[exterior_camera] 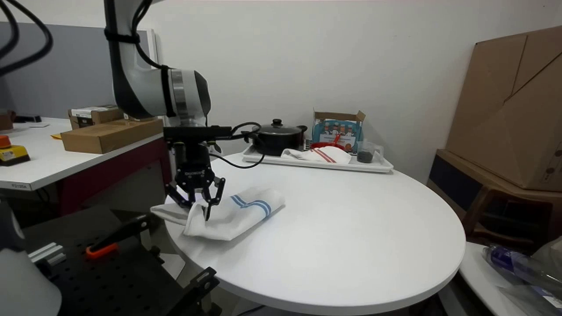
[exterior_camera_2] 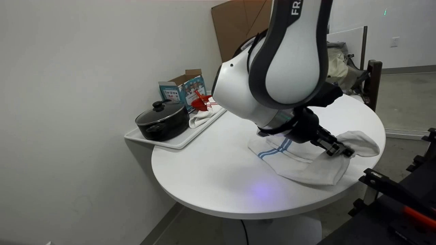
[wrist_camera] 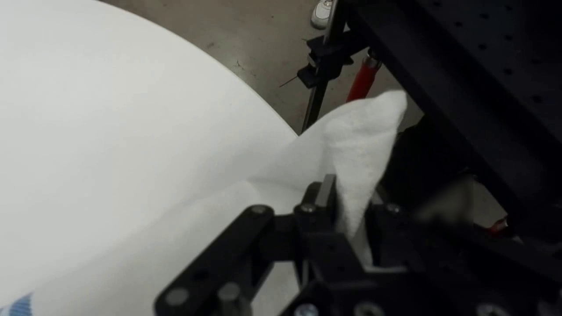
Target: Fold the cloth on the table
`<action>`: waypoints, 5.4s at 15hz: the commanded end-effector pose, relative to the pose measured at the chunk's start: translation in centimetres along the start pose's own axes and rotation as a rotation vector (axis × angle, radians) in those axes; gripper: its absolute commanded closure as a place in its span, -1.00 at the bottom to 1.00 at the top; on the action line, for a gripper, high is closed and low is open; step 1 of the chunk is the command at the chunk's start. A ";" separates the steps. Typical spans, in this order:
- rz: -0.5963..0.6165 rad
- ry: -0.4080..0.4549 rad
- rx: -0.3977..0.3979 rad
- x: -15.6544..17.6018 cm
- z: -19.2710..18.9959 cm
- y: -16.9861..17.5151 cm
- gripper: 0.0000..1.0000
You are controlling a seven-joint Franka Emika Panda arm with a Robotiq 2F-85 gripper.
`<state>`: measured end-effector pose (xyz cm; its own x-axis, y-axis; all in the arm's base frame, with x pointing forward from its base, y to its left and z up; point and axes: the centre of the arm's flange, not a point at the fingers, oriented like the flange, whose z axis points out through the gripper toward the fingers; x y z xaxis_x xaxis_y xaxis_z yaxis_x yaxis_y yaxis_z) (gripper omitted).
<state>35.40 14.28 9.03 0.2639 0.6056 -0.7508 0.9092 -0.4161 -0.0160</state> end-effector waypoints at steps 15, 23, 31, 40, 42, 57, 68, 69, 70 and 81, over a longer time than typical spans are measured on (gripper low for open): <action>-0.047 -0.324 0.357 -4.7 -10.2 17.8 0.80; -0.062 -0.423 0.435 -0.9 -6.8 23.8 0.79; -0.116 -0.467 0.086 3.1 -7.2 25.3 0.79; -0.249 -0.438 0.064 4.3 -9.1 28.2 0.78; -0.224 -0.435 0.069 3.5 -8.3 26.6 0.74; -0.207 -0.545 0.223 9.6 -4.1 31.3 0.79; -0.236 -0.515 0.203 8.4 -3.1 28.9 0.21; -0.236 -0.514 0.203 8.3 -3.1 28.9 0.20; -0.237 -0.513 0.203 8.3 -3.2 28.9 0.20; -0.238 -0.513 0.203 8.3 -3.1 28.9 0.20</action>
<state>64.88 9.43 4.38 -0.1745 0.3138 -0.9333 0.8309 -0.4616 -0.3106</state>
